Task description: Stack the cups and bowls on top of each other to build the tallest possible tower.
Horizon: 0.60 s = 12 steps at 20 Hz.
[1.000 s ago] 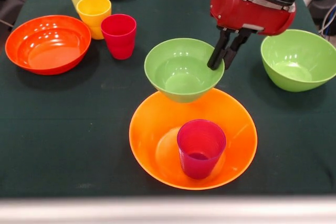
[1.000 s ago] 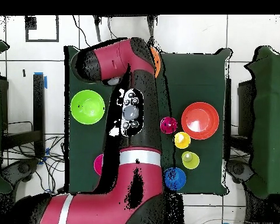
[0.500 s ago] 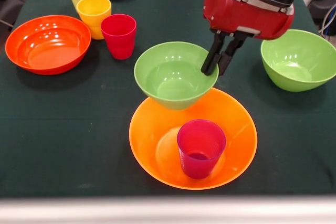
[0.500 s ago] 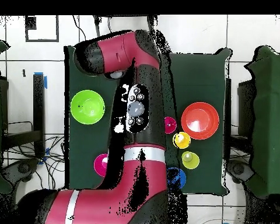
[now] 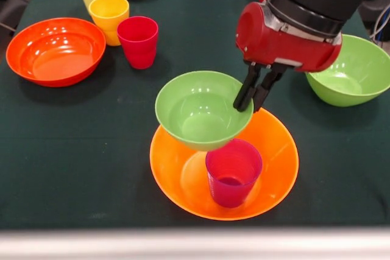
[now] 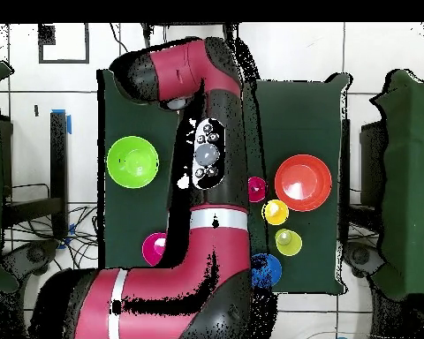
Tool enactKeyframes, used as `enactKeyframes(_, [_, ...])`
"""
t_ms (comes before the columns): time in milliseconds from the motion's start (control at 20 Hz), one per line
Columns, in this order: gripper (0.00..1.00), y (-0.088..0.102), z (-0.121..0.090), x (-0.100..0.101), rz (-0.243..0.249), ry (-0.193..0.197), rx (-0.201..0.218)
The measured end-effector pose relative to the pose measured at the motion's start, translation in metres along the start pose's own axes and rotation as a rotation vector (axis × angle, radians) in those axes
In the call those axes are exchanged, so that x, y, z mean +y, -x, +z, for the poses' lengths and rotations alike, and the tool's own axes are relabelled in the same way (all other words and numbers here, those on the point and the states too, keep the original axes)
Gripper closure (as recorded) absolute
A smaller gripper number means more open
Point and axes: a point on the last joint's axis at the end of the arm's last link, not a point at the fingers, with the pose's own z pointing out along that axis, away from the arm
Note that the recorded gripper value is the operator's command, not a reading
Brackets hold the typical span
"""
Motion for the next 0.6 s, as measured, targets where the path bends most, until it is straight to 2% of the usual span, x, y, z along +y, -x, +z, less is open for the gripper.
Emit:
enactKeyframes(300, [1.0,0.003,0.011,0.008,0.002,0.005,0.013])
enactKeyframes(600, [1.0,0.004,0.013,0.018,-0.002,0.014,0.012])
